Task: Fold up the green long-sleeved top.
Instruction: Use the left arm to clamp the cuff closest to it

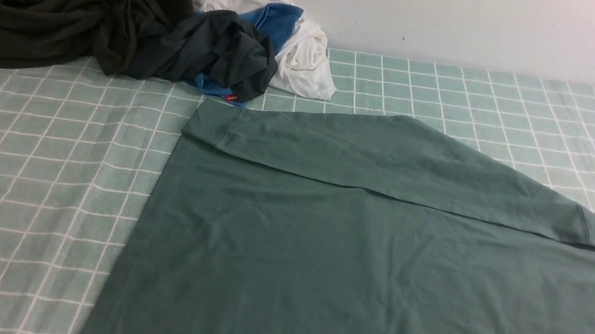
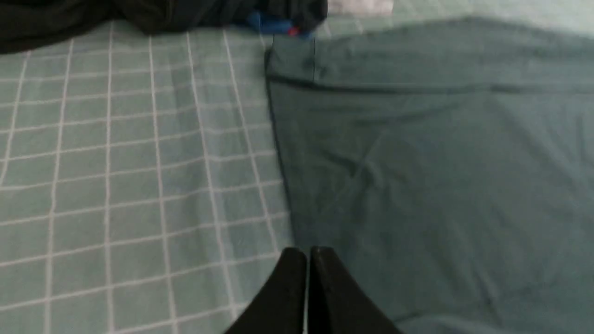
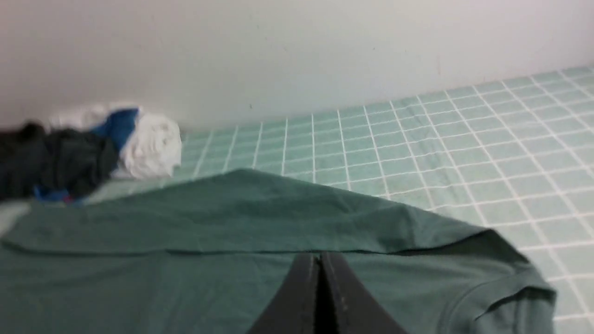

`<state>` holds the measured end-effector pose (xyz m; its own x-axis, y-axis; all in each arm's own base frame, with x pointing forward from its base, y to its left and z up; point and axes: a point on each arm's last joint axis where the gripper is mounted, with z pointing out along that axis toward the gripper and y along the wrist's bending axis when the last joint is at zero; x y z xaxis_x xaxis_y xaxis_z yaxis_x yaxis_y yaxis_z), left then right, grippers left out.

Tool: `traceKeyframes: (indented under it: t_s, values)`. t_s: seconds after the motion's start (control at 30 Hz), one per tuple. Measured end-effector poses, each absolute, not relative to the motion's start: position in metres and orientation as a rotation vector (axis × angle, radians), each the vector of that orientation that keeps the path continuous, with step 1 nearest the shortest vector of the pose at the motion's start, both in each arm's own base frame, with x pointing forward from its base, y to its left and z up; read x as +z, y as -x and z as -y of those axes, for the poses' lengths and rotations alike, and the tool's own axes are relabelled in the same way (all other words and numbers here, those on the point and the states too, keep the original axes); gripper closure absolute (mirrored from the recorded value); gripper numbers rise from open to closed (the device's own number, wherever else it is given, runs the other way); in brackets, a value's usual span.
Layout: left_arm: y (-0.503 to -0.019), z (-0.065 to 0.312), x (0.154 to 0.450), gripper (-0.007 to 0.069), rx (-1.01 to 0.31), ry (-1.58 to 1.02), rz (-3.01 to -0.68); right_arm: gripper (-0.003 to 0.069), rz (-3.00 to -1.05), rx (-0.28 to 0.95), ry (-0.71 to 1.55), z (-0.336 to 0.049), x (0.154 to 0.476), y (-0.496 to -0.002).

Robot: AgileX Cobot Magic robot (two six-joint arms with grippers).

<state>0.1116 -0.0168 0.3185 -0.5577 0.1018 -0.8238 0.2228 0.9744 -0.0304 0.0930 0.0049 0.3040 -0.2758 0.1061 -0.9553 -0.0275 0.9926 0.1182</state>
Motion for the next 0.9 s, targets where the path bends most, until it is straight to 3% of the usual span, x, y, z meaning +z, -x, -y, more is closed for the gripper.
traceKeyframes:
  t_s: [0.1,0.2,0.3,0.33,0.4,0.47,0.5,0.67,0.77,0.9]
  values:
    - [-0.143,0.018,0.336,0.0628,-0.104,-0.415,-2.367,0.0673,-2.019,0.153,0.088,-0.012,0.325,-0.117]
    - [-0.164,0.029,0.333,0.0620,-0.100,-0.570,-2.479,0.0673,-2.171,0.207,0.215,-0.022,0.329,-0.130]
    - [-0.184,0.057,0.313,0.0585,-0.115,-0.825,-2.604,0.0673,-2.389,0.265,0.396,-0.035,0.320,-0.135]
    - [-0.193,0.080,0.291,0.0548,-0.119,-1.009,-2.677,0.0673,-2.524,0.280,0.507,-0.041,0.310,-0.134]
    - [-0.199,0.098,0.273,0.0498,-0.114,-1.142,-2.721,0.0673,-2.605,0.281,0.595,-0.045,0.304,-0.131]
    - [-0.203,0.110,0.260,0.0459,-0.103,-1.231,-2.745,0.0673,-2.624,0.280,0.632,-0.047,0.302,-0.130]
    - [-0.206,0.126,0.242,0.0395,-0.078,-1.341,-2.760,0.0673,-2.628,0.278,0.663,-0.049,0.302,-0.129]
    - [-0.219,0.153,0.196,0.0237,0.027,-1.534,-2.765,0.0673,-2.626,0.265,0.676,-0.049,0.302,-0.129]
    - [-0.225,0.158,0.180,0.0186,0.096,-1.538,-2.772,0.0673,-2.613,0.263,0.670,-0.049,0.302,-0.130]
    - [-0.234,0.157,0.170,0.0174,0.187,-1.499,-2.767,0.0673,-2.603,0.261,0.666,-0.050,0.303,-0.131]
